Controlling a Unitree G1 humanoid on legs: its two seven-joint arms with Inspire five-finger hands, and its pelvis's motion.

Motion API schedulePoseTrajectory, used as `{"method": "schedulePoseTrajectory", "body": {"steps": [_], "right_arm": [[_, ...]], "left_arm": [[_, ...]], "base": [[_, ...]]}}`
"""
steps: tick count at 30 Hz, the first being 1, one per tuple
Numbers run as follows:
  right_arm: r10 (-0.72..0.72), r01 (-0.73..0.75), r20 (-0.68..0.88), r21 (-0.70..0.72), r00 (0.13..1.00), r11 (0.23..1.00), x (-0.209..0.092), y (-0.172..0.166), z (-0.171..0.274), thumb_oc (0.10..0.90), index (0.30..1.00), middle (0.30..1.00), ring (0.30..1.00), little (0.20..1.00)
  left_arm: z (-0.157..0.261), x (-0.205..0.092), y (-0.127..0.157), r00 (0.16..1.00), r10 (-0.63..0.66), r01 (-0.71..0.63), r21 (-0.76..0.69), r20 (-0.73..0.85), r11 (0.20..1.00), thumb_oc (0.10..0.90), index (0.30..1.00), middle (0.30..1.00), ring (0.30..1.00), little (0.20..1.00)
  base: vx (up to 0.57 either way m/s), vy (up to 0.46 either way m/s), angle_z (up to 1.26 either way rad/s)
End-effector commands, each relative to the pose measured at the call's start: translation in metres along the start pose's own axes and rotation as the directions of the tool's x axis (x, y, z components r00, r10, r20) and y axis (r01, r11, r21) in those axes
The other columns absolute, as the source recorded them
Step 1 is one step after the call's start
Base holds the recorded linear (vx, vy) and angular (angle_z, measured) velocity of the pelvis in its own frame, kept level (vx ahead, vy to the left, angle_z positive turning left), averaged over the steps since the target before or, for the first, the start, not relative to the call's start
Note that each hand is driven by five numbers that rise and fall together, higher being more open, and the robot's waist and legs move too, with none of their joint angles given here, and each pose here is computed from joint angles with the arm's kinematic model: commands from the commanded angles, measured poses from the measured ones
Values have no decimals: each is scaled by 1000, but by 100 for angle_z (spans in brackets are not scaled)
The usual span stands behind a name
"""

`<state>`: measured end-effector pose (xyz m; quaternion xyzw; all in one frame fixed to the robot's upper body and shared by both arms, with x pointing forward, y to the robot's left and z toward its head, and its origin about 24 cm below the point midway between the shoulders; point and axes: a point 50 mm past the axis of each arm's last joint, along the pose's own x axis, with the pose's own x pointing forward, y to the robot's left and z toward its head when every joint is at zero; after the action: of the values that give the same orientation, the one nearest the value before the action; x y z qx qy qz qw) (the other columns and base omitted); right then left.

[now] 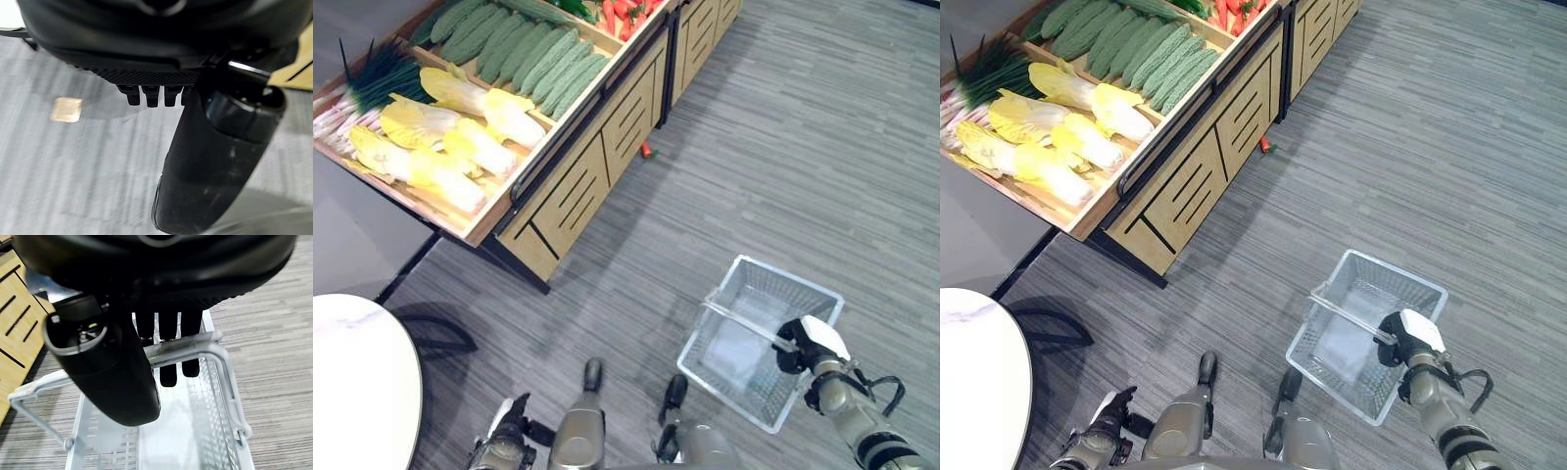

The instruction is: Get the vegetables into the basket

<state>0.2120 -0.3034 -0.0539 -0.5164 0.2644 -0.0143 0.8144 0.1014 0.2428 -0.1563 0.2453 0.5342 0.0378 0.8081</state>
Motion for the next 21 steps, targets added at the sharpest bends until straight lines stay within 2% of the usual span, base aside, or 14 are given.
{"method": "schedulePoseTrajectory", "body": {"steps": [1, 13, 18, 21], "right_arm": [[-170, 173, 101, -25, 980, 985, 4, -43, 9, 400, 300, 300, 300, 300], [-116, 113, 77, 40, 990, 993, 9, -17, 22, 400, 300, 300, 300, 300], [-127, 122, 112, 55, 986, 991, 12, -20, 33, 400, 300, 300, 300, 300], [-133, 129, 134, 44, 982, 991, 13, -23, 38, 400, 300, 300, 300, 300]], "left_arm": [[-11, -1, 13, 999, 35, -34, 36, -9, 999, 900, 1000, 1000, 1000, 1000], [-7, 1, 27, 998, 66, -66, 63, 1, 996, 900, 1000, 1000, 1000, 1000], [5, 4, 40, 994, 102, -104, 71, 40, 992, 900, 1000, 1000, 1000, 1000], [8, 5, 48, 991, 124, -126, 60, 43, 990, 900, 1000, 1000, 1000, 1000]], "base": [[273, 194, -79], [159, 203, -24], [125, 136, -3], [320, -87, 46]]}}
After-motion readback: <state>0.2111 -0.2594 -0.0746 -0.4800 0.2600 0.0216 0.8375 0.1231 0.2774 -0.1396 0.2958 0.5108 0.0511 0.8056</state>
